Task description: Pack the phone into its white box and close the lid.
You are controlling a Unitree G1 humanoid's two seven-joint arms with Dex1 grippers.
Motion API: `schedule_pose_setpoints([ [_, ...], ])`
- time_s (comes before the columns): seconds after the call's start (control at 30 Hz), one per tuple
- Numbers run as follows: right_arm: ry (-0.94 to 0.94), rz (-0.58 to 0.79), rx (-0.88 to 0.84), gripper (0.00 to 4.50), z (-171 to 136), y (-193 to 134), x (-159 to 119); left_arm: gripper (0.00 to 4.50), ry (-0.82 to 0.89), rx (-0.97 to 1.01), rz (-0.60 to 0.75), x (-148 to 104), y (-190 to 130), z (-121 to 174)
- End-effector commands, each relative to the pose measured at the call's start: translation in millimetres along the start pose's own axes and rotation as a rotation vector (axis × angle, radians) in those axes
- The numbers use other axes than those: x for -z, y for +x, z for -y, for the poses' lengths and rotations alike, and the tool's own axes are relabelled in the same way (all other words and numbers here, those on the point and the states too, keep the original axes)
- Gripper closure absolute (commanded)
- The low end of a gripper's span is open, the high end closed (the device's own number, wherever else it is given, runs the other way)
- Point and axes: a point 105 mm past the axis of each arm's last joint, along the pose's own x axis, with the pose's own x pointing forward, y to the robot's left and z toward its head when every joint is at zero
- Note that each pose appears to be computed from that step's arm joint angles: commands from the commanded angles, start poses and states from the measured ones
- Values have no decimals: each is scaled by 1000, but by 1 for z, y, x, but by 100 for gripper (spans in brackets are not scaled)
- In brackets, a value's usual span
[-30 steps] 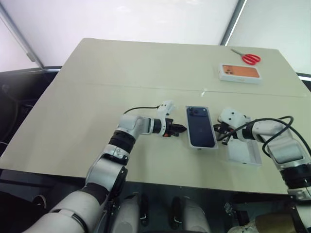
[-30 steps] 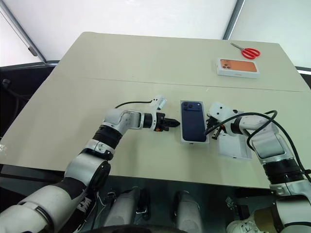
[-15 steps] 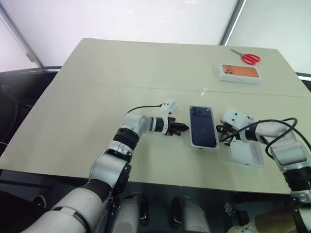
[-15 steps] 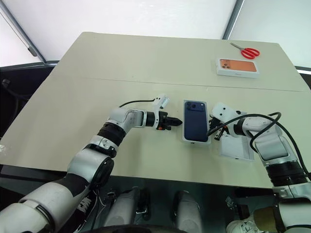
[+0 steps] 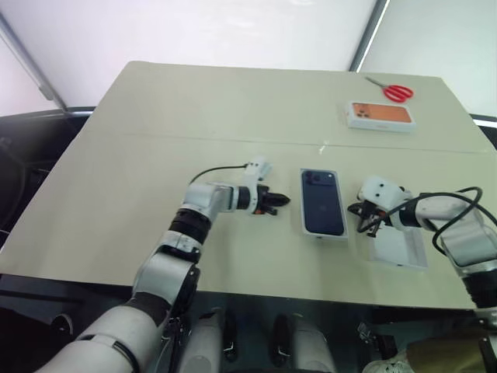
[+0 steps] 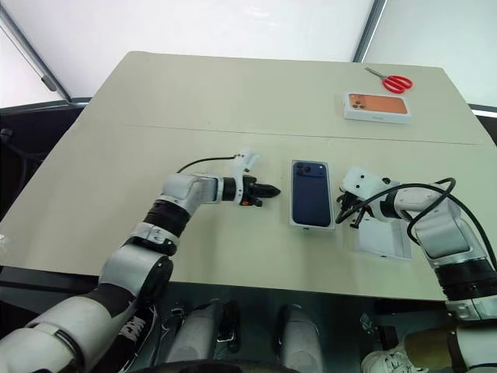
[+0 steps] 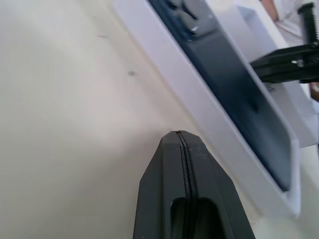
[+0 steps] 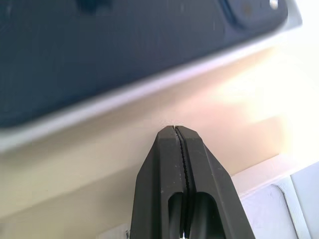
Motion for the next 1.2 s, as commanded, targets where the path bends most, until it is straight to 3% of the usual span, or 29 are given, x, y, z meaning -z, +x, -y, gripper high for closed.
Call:
schedule_pose_setpoints([
  [0.03,0,-13,9,450,3,-13,4,449,30,17,75,-17,-17,5],
  [0.47,-33,-75,-80,450,-3,-31,17,449,306,-41,265,-43,-84,9],
  [0.57,28,13,-16,450,11,-33,1,449,367,-48,303,-49,-103,8],
  [0.7,117,156,-40,450,7,-34,-29,449,453,-79,260,-40,-116,1],
  [0.8,276,232,37,361,23,-41,-42,359,462,-41,248,-36,-124,5],
  [0.87,341,234,70,261,29,-45,-45,258,472,-7,246,-33,-128,10],
  [1.03,467,95,113,3,25,-51,-29,2,632,14,299,-29,-143,21],
  [1.2,516,-44,168,3,17,-57,-13,2,695,9,310,-31,-147,25],
])
